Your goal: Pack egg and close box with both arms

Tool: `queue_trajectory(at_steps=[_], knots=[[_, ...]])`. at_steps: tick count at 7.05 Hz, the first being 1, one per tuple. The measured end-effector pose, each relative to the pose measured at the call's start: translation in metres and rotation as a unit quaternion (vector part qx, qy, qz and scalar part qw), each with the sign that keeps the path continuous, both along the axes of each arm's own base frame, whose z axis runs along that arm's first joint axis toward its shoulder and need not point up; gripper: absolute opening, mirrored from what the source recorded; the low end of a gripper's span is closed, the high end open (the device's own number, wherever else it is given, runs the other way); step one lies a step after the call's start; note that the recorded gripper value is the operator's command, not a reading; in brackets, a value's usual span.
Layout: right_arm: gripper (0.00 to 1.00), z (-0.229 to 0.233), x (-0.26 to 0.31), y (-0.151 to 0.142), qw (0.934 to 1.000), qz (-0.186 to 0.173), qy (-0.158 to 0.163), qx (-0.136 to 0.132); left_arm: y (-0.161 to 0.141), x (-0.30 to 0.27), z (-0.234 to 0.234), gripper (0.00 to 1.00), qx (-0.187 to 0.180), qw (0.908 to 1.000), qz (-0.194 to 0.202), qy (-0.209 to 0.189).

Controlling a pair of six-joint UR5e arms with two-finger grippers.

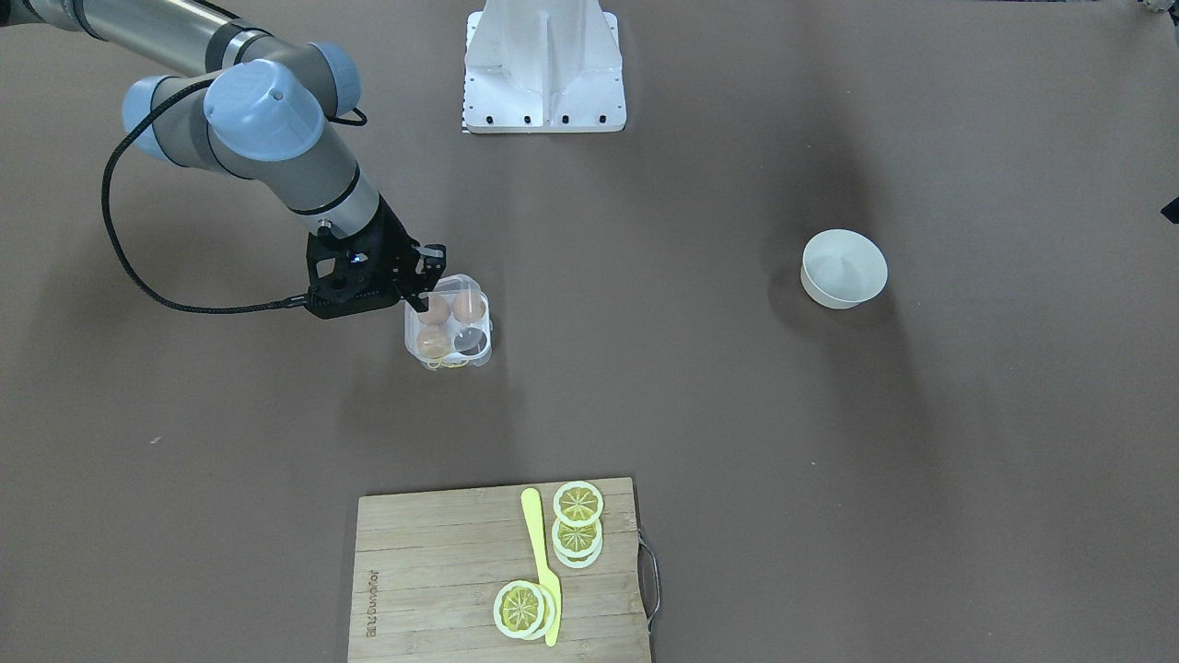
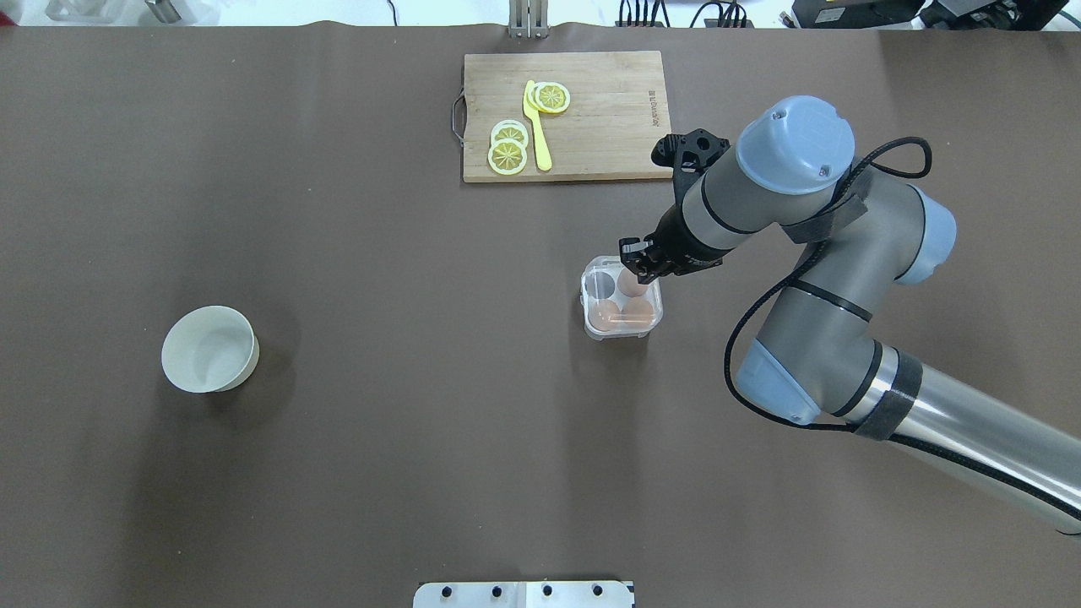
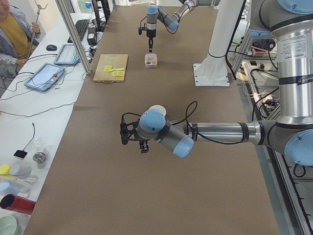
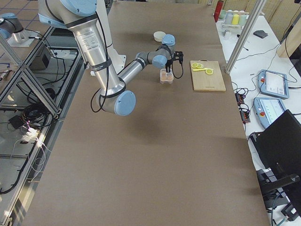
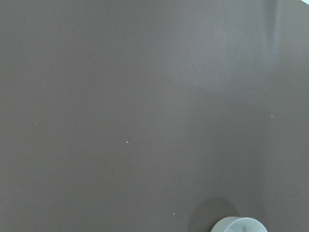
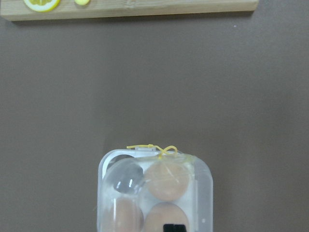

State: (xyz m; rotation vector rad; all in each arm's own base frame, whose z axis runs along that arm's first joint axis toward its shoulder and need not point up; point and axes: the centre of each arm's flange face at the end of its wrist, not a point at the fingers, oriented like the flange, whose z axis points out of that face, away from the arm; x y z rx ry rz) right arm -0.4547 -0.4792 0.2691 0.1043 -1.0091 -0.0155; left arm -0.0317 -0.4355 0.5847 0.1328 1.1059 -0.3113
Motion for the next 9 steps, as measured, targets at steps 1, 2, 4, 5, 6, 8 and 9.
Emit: queue_trajectory(at_steps=[1, 2, 4, 5, 6, 8, 9], knots=[[0.0, -0.004, 0.002, -0.003, 1.0, 0.003, -0.008, -0.002, 0.0, -0.004, 0.003, 0.98, 0.002, 1.0, -0.003, -0.003], [0.0, -0.004, 0.019, -0.013, 0.9998, 0.005, -0.015, -0.01, 0.001, -0.008, 0.007, 0.98, 0.005, 1.0, -0.005, -0.007], [0.0, 0.024, 0.102, -0.05, 0.9991, 0.013, -0.026, -0.03, 0.0, -0.013, 0.019, 0.98, 0.03, 0.9985, -0.004, -0.046], [0.0, 0.053, 0.153, -0.06, 0.9994, 0.018, -0.02, -0.021, 0.001, -0.016, 0.031, 0.98, 0.05, 0.9952, 0.004, -0.084], [0.0, 0.095, 0.209, -0.062, 0.9998, 0.021, -0.002, -0.004, 0.001, -0.022, 0.046, 0.98, 0.071, 0.9887, 0.029, -0.129], [0.08, 0.182, 0.317, -0.055, 0.9982, 0.007, 0.054, 0.024, 0.006, -0.036, 0.071, 0.98, 0.092, 0.9733, 0.093, -0.189], [0.37, 0.22, 0.368, -0.048, 0.9963, -0.009, 0.082, 0.026, 0.011, -0.04, 0.081, 0.98, 0.091, 0.9699, 0.111, -0.197]])
